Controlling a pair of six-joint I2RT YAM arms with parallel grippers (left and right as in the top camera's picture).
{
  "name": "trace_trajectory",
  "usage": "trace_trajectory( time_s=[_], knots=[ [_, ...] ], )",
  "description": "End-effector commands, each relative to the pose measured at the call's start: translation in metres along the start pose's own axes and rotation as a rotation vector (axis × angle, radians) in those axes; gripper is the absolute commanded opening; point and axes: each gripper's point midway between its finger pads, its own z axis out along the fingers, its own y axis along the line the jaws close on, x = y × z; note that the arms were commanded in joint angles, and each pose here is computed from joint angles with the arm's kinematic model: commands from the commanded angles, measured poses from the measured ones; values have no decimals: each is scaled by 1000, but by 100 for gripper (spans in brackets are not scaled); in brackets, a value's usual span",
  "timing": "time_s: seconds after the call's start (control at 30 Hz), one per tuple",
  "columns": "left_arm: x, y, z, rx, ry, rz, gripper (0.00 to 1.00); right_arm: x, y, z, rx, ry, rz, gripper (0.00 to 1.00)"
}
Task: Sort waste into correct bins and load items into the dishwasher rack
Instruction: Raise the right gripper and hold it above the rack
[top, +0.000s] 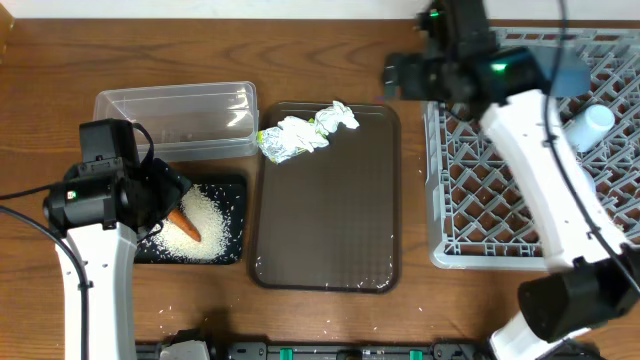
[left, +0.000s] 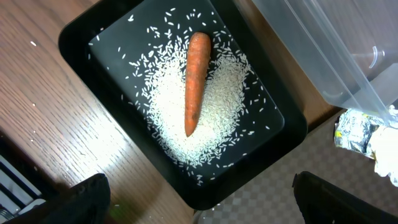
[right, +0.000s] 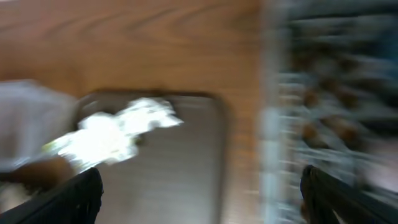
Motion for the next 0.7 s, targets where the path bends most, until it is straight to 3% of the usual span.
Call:
trace_trajectory(
  time_s=[0.0, 0.27, 0.67],
  knots=[
    [-5, 1, -4, -4, -20, 0, 97, -27, -84, -44, 277, -136, 118, 99],
    [-5, 1, -4, -4, -20, 0, 96, -8, -170, -63, 429, -54, 267, 99],
    [-5, 1, -4, -4, -20, 0, 96, -7, -189, -68, 454, -57, 306, 99]
  ],
)
